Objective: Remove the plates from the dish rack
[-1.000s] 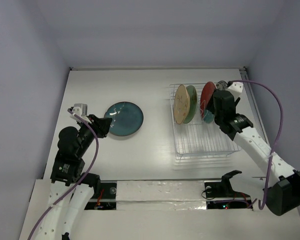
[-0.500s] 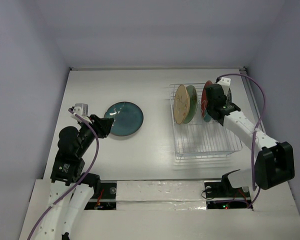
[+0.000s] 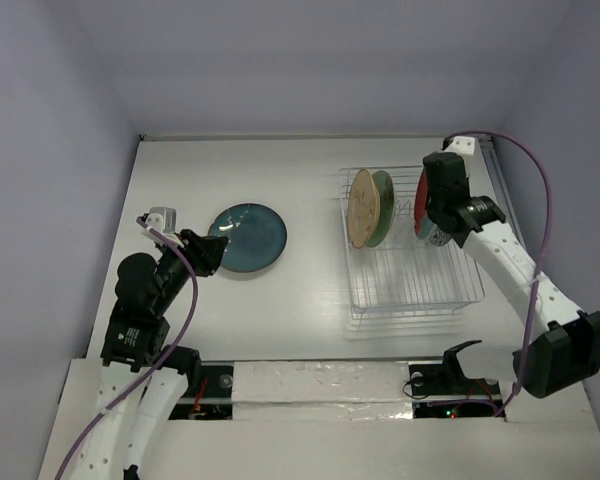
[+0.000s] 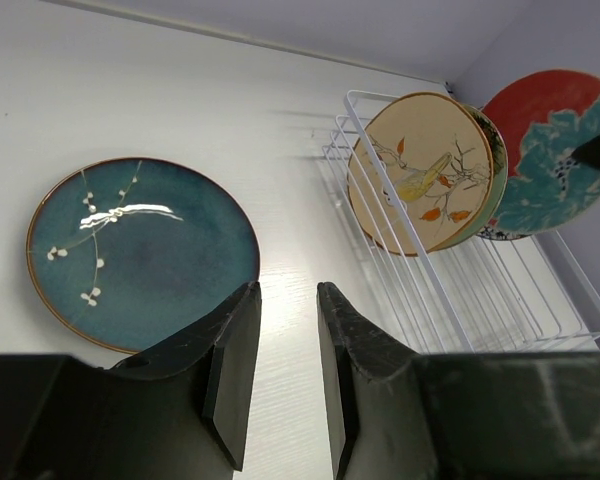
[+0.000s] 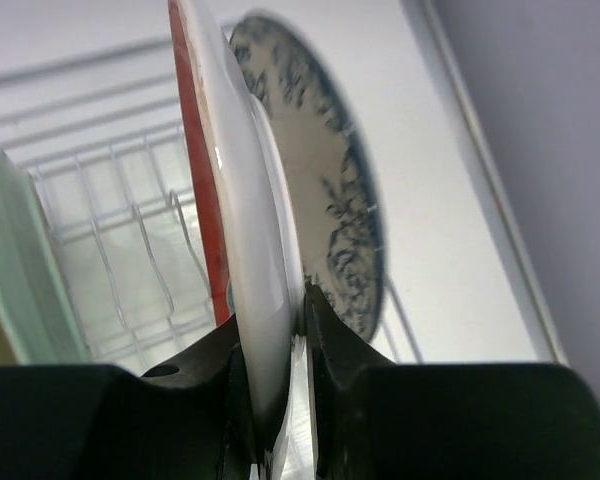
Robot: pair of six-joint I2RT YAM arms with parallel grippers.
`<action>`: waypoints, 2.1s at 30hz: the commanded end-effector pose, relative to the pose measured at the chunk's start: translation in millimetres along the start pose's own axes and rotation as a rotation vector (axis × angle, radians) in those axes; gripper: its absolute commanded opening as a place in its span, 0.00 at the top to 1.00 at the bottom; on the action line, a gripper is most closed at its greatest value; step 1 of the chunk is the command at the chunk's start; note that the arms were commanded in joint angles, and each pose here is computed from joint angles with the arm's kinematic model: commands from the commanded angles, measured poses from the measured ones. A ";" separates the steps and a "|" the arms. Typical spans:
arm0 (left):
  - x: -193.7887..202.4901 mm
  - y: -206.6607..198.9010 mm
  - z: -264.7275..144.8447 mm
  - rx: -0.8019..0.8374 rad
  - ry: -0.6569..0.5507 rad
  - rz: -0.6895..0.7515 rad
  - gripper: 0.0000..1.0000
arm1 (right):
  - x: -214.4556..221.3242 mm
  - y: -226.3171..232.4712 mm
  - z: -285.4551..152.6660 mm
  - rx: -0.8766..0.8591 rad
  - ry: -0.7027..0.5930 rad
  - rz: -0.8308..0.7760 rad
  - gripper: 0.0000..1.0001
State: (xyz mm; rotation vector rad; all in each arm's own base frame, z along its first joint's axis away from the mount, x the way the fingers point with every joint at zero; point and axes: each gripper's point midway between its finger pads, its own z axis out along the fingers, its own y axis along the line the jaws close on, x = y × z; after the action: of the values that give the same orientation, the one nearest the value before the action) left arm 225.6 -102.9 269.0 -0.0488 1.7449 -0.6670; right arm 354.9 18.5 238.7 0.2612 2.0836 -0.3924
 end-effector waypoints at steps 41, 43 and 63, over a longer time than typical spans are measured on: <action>-20.5 1.1 -5.9 -0.013 -0.093 0.011 0.73 | -39.3 417.4 -169.8 -1.300 0.155 0.732 1.00; -20.9 0.5 -6.4 -0.011 -0.094 0.013 0.73 | -23.9 427.8 -159.9 -1.286 0.197 0.741 1.00; -21.2 -0.2 -7.1 -0.007 -0.097 0.012 0.72 | 71.7 428.6 -119.8 -1.124 0.305 0.558 0.27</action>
State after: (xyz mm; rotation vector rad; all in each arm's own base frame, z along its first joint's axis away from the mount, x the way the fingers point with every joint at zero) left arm 224.3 -94.1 275.6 -0.0753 1.7094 -0.6404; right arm 366.8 453.0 98.3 0.2704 2.2392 1.0951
